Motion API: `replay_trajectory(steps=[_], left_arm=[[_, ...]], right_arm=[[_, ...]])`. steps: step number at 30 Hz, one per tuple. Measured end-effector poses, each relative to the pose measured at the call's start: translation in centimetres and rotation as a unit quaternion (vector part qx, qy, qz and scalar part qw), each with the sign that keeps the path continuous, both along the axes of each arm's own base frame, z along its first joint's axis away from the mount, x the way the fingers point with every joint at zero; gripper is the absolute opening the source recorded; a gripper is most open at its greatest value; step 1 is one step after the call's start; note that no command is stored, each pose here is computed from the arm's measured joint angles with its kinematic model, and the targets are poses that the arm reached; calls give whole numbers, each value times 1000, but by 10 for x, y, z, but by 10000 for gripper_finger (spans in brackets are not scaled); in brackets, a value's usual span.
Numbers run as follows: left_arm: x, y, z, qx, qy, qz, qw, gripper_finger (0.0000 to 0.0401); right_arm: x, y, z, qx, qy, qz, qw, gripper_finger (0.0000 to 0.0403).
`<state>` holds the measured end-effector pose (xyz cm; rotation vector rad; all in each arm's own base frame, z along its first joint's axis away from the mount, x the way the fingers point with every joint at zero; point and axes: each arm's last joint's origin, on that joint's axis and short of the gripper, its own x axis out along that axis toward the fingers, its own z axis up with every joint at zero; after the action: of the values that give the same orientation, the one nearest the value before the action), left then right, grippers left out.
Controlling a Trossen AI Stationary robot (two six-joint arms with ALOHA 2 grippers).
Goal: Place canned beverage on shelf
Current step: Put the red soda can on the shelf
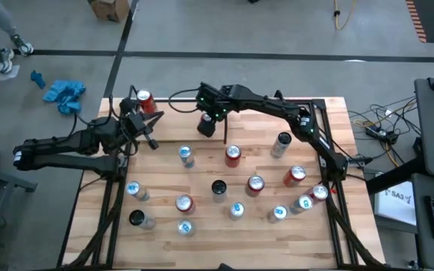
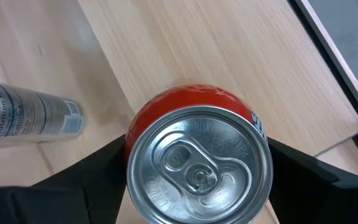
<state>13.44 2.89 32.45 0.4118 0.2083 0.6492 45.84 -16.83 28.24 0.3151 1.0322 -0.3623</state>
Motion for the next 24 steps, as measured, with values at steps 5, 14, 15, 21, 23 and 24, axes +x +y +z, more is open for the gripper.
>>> replay_trajectory(steps=[5,14,15,21,23,24], left_arm=[[0,0,0,0,1,0,1000,0],[0,0,0,0,2,0,1000,0],[0,0,0,0,2,0,1000,0],[0,0,0,0,2,0,1000,0],[0,0,0,0,2,0,1000,0],[0,0,-1,0,3,0,1000,0]], right_arm=[[1,-1,-2,-5,2,8,1000,324],[7,-3,0,-16,-32,6,999,334],[8,-3,1,-18,-35,5,999,337],[9,-5,2,-34,-41,-3,999,353],[8,-5,4,-44,-40,-6,998,352],[8,-5,6,-49,-41,-8,998,351]])
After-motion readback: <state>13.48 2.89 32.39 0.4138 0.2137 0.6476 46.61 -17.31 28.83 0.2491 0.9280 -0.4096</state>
